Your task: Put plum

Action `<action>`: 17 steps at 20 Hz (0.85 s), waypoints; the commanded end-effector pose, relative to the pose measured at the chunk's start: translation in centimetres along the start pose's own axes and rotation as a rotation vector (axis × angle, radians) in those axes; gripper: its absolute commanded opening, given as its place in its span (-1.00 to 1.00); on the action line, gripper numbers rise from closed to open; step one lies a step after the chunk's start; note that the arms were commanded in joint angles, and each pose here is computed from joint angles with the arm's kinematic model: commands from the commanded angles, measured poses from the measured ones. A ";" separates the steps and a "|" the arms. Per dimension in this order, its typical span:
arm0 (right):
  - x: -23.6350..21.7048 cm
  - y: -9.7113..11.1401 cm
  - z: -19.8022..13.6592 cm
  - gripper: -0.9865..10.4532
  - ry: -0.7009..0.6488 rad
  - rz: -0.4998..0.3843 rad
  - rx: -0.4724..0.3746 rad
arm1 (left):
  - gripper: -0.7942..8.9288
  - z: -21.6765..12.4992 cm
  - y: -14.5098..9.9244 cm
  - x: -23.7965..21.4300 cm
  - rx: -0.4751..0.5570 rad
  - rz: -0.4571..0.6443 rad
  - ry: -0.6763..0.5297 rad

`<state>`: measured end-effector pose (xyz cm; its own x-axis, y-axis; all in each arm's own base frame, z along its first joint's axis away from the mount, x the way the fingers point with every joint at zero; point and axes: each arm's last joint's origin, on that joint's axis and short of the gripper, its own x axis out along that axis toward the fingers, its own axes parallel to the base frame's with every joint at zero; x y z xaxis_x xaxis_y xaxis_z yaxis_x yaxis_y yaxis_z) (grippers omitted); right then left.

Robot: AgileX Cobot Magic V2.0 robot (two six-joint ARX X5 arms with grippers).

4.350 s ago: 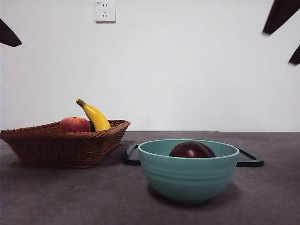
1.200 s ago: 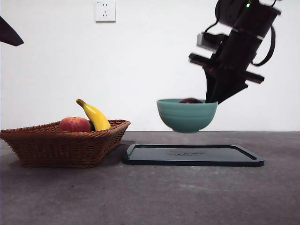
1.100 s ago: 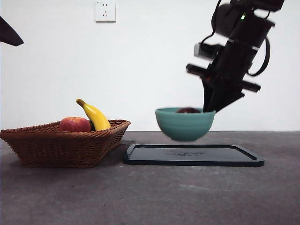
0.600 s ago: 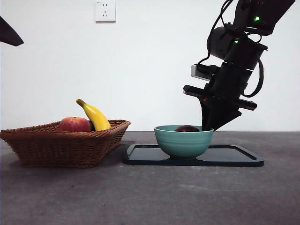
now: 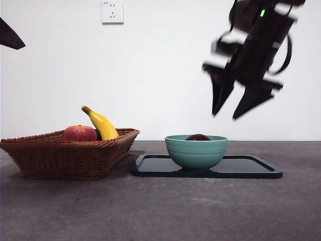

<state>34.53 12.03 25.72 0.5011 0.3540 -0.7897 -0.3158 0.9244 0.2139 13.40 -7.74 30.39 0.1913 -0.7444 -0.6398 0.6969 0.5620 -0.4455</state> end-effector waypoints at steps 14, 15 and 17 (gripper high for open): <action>-19.2 3.9 -8.1 -0.36 -0.196 0.101 -0.122 | -0.01 0.6 -0.1 -0.1 0.043 -0.004 -0.029; -19.0 3.9 -9.3 -0.36 -0.183 0.110 -0.131 | -0.01 0.6 -0.1 -0.1 0.048 -0.003 -0.036; -18.4 3.9 -11.4 -0.36 -0.160 0.125 -0.148 | -0.01 0.7 -0.1 -0.1 0.053 -0.003 -0.043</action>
<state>14.83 7.33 34.28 0.5648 0.4819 -0.6699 -0.4735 0.8541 0.2152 13.67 -7.86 30.61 0.2144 -0.7548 -0.6200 0.7132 0.5547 -0.4286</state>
